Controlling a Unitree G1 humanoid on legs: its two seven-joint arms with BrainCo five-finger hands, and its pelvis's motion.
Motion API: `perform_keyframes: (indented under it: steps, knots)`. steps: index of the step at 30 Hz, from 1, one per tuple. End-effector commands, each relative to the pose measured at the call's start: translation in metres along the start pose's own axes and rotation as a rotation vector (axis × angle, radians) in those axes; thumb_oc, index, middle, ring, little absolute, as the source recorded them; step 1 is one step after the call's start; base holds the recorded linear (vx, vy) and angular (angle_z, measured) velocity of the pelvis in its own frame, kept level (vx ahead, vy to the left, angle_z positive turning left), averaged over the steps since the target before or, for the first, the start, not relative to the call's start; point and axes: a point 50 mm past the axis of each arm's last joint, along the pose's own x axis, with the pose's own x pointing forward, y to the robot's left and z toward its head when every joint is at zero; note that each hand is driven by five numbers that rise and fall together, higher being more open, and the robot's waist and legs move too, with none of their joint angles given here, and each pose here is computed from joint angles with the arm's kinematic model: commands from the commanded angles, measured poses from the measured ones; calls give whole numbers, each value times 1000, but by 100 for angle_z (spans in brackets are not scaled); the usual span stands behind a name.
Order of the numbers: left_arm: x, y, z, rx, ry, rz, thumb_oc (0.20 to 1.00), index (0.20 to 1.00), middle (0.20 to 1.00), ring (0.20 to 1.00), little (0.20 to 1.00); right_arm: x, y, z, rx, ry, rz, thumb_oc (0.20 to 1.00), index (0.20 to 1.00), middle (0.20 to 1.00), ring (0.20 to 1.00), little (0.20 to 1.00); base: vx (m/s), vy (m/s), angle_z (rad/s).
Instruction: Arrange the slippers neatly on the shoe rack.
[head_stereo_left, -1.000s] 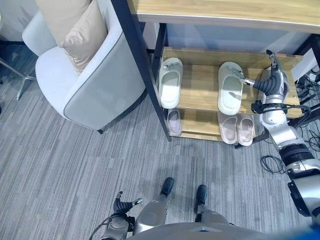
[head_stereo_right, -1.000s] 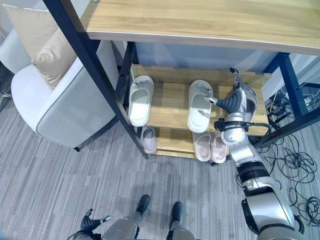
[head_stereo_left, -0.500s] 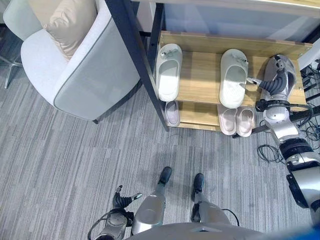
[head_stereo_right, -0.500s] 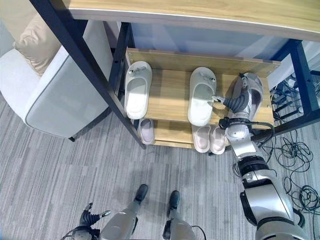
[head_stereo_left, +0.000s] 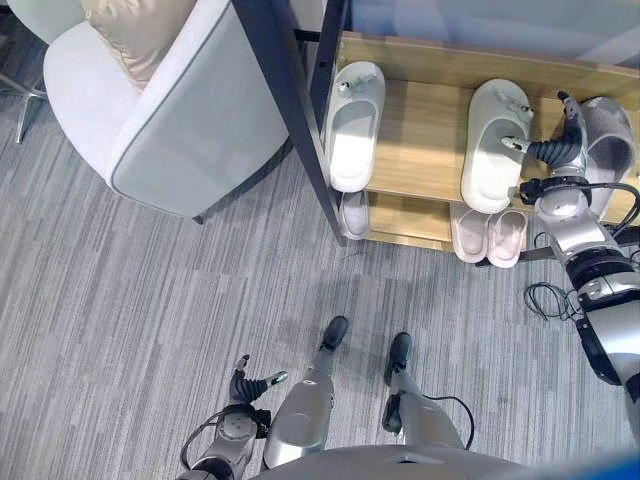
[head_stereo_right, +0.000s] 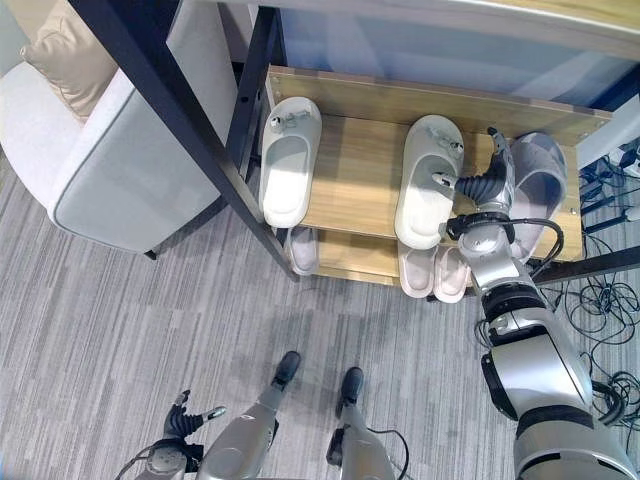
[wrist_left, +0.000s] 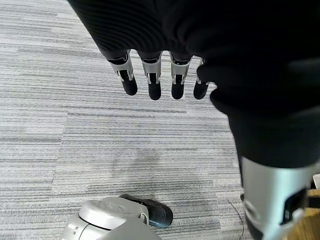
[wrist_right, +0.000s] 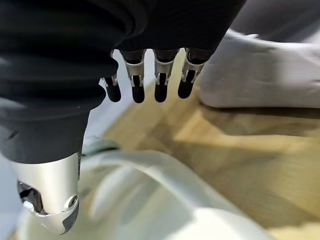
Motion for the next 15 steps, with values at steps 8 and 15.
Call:
perform_keyframes:
  steps: [8,15]
  knots:
    - [-2,4,1,-20,-50,1,1000,1000,1000,1000,1000,23,-19,18,-87,-3,-92,1000,1000,1000,1000,1000,15,0,7]
    - [-2,7,-2,-46,-34,10,1000,1000,1000,1000,1000,25,-10,19,-57,44,-64,1000,1000,1000,1000,1000,-6,7,0]
